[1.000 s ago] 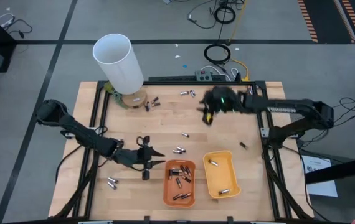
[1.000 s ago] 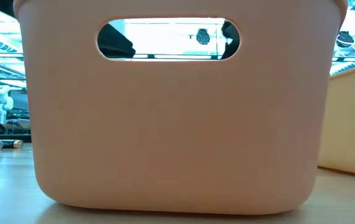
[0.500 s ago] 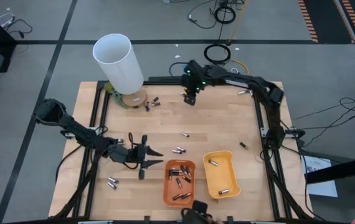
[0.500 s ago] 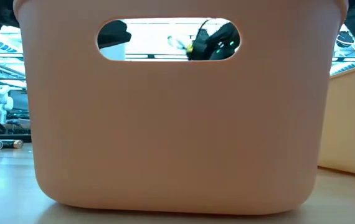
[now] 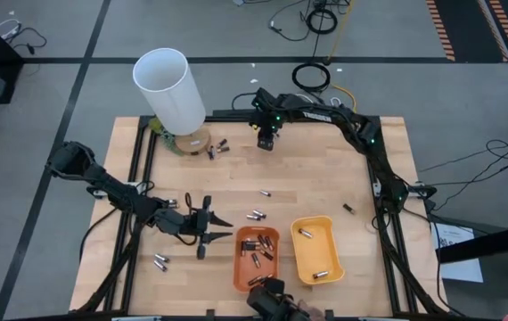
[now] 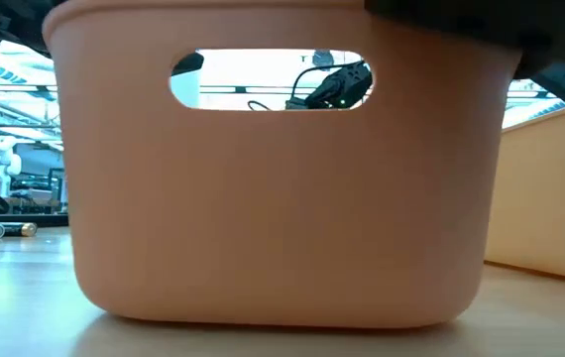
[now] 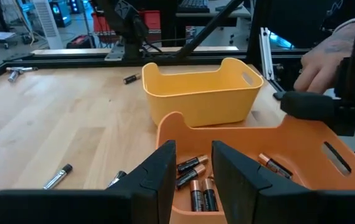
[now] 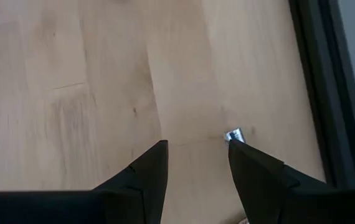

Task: Sort batteries

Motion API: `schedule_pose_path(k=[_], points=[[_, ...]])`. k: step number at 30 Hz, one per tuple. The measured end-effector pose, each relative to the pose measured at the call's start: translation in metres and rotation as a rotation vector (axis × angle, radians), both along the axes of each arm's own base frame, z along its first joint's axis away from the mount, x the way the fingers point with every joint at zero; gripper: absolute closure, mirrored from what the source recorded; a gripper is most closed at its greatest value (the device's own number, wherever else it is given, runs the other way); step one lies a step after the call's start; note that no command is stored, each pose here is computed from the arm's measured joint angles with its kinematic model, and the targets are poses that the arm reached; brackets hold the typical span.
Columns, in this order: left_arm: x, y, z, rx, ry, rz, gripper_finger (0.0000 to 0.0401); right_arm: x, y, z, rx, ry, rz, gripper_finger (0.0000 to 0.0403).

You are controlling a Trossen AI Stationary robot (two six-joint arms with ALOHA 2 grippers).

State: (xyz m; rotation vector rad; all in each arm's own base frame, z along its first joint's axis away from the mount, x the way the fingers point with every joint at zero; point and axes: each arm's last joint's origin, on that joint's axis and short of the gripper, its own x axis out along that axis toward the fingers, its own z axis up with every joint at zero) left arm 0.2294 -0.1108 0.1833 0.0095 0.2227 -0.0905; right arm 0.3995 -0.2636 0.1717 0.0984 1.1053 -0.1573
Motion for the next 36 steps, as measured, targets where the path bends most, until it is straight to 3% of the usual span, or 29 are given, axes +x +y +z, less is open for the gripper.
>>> schedule_pose_path(k=[14,22,29,36], points=[[0.001,0.001,0.001,-0.001,-0.008,0.0,0.0289,-0.014,-0.022,-0.008,0.021,0.015,-0.079,0.0243],[0.001,0.0,0.001,-0.003,-0.01,0.0,0.0289,-0.011,-0.02,-0.012,-0.034,0.052,-0.123,0.0243],[0.001,0.0,0.001,-0.003,-0.01,0.001,0.0289,-0.006,-0.013,-0.012,-0.054,0.072,-0.081,0.0243],[0.001,0.0,0.001,-0.01,-0.009,0.002,0.0289,-0.003,-0.009,0.012,-0.029,0.108,-0.077,0.0243]])
